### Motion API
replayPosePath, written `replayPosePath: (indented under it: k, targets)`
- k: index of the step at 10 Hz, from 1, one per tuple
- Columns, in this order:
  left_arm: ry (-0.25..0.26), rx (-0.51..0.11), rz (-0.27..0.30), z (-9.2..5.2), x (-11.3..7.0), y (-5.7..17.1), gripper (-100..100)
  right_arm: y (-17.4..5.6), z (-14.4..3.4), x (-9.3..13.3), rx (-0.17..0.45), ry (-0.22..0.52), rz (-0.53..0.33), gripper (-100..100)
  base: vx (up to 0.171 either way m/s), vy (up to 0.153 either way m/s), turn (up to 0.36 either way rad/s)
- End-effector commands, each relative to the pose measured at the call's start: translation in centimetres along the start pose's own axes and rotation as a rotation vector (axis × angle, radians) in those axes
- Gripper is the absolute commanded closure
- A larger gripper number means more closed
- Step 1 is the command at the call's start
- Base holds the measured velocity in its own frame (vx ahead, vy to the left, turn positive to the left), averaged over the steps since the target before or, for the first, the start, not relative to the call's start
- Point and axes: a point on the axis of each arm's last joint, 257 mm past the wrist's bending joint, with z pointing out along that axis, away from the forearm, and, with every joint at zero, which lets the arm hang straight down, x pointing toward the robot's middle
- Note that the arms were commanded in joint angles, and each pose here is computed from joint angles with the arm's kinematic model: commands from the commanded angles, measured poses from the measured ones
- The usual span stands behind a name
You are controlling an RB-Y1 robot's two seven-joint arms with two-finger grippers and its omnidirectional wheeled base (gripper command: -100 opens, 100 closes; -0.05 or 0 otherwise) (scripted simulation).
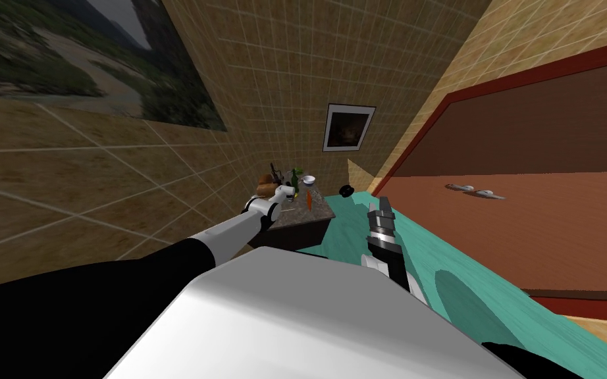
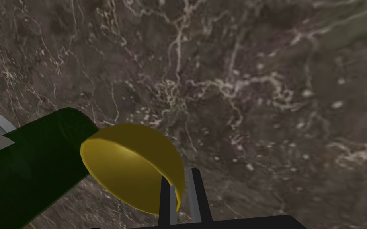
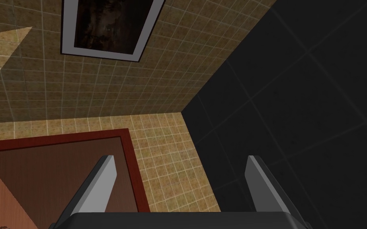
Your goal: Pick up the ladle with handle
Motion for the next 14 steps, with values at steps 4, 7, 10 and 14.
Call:
replayPosePath:
  k: [4,7,10,14]
  targets:
    - [0.016,0.001,0.032,-0.7,0.6,-0.2,100,0.0,0.0,0.0,0.000,0.000,0.000,0,0.020,-0.043,0.100]
    - [0.022,0.003,0.042,-0.9,0.9,-0.3,100,0.0,0.0,0.0,0.000,0.000,0.000,0,0.007,-0.014,0.031]
    - [0.037,0.005,0.063,-1.5,1.5,-0.3,100,0.0,0.0,0.0,0.000,0.000,0.000,0,0.012,-0.032,0.084]
    - [0.051,-0.004,0.084,-1.8,2.2,0.1,100,0.0,0.0,0.0,0.000,0.000,0.000,0,0.011,-0.025,0.058]
